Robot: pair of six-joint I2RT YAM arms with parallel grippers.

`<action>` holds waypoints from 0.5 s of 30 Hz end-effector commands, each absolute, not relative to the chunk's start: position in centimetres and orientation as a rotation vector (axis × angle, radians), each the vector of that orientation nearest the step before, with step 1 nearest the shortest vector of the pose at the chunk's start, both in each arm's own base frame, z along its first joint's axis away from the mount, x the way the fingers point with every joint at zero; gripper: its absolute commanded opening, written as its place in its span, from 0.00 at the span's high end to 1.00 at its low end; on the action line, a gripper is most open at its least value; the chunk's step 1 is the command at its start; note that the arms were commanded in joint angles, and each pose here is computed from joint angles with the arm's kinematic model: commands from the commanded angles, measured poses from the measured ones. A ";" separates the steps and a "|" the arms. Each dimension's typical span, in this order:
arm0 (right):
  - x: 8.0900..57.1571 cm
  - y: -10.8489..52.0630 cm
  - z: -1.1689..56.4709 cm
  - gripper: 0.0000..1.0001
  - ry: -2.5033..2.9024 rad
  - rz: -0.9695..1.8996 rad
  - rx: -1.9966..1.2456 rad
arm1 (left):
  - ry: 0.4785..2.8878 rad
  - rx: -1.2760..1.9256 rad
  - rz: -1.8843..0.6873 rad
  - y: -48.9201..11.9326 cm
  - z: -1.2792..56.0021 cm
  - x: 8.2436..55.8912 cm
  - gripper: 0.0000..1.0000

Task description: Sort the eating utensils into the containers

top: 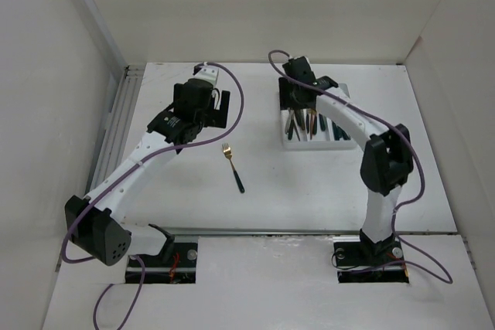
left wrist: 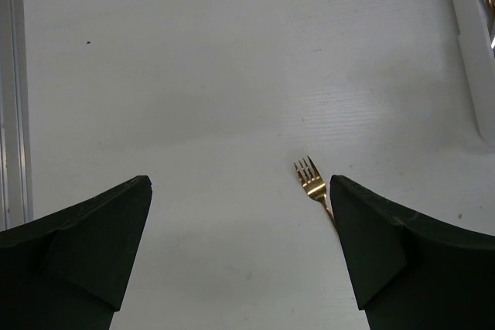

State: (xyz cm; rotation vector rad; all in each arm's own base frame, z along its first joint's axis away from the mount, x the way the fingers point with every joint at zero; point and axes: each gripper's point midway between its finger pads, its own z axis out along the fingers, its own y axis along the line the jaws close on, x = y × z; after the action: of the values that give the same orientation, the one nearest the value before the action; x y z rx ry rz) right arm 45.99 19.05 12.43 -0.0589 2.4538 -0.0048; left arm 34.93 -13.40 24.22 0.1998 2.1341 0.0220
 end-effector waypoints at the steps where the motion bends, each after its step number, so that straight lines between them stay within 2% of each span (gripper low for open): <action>1: 45.2 23.3 22.5 0.36 2.183 0.097 -0.126 | 2.064 0.181 -0.014 -13.8 26.9 35.7 0.00; 3: 43.2 27.0 22.4 0.35 2.185 0.163 -0.233 | 2.056 0.169 -0.024 -13.8 27.2 35.6 0.00; 6: 39.2 32.5 19.3 0.32 2.280 0.279 -0.445 | 2.055 0.168 -0.024 -13.6 27.2 35.3 0.00; 9: 36.1 35.8 14.7 0.32 2.384 0.263 -0.540 | 2.043 0.135 0.026 -12.6 27.4 35.3 0.00; 15: 32.4 40.0 11.9 0.32 2.458 0.402 -0.543 | 1.967 -0.046 0.160 -9.4 29.6 35.2 0.00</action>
State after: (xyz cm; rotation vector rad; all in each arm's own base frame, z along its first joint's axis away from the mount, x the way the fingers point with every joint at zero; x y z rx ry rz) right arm 33.83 38.92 11.33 -0.5801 2.4308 0.3216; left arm 35.12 -10.68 24.81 0.1015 2.1123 0.1589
